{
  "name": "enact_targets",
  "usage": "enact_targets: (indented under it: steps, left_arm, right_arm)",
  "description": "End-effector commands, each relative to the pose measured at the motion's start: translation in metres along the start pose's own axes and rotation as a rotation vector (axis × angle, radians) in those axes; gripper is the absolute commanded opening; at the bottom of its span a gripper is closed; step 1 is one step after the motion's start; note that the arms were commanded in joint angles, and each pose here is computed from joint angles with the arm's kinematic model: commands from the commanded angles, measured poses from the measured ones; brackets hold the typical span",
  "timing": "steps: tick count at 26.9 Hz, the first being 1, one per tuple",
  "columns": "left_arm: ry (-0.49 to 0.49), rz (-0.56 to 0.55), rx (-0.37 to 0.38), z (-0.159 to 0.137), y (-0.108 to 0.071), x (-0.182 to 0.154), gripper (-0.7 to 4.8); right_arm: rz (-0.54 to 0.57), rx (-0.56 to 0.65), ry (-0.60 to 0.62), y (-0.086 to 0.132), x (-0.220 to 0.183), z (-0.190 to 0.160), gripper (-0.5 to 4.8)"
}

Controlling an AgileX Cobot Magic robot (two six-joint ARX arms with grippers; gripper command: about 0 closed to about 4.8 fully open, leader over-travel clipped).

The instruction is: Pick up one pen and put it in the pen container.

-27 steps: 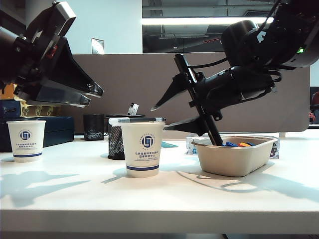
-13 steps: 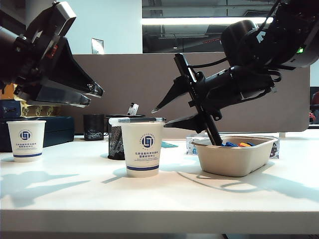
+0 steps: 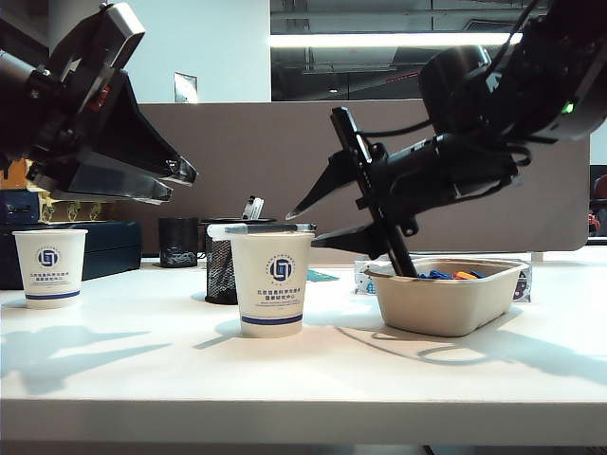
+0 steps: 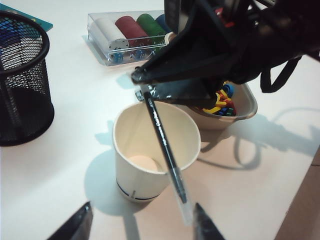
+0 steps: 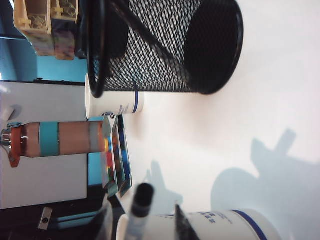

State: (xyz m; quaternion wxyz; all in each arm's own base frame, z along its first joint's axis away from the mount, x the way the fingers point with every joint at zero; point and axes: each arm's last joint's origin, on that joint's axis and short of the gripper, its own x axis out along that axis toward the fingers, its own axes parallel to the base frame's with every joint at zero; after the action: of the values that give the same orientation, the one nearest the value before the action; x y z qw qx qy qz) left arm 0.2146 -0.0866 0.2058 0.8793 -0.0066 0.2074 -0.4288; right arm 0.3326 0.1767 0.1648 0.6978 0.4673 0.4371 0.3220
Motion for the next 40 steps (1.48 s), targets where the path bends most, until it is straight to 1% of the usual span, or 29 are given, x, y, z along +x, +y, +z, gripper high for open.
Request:
enact_targets:
  steps: [1, 7, 13, 14, 26, 29, 40]
  left_arm:
    - [-0.012, -0.004, 0.009, 0.003, 0.000, 0.000, 2.51]
    - [0.001, -0.004, 0.001, 0.002, 0.000, 0.000, 2.51]
    - [0.003, -0.004, -0.001, 0.001, 0.000, 0.000, 2.51]
    - [0.003, -0.003, 0.000, 0.001, 0.000, 0.000, 2.51]
    - [0.003, -0.002, -0.001, 0.001, 0.000, 0.000, 2.51]
    - [0.003, -0.002, -0.001, 0.001, 0.000, 0.000, 2.51]
    - [0.003, -0.002, -0.001, 0.001, 0.000, 0.000, 2.51]
  right_arm:
    - [0.047, -0.010, 0.022, 0.007, 0.006, 0.003, 1.57]
    - [0.074, -0.035, 0.013, 0.017, 0.009, 0.008, 1.53]
    - [0.073, -0.034, 0.013, 0.017, 0.010, 0.008, 0.84]
    - [0.073, -0.034, 0.013, 0.017, 0.010, 0.008, 0.81]
    - [0.065, -0.027, 0.017, 0.016, 0.010, 0.007, 0.87]
    - [0.041, -0.014, 0.027, 0.013, 0.010, 0.006, 1.17]
    - [0.033, -0.012, 0.032, 0.007, 0.014, 0.006, 1.17]
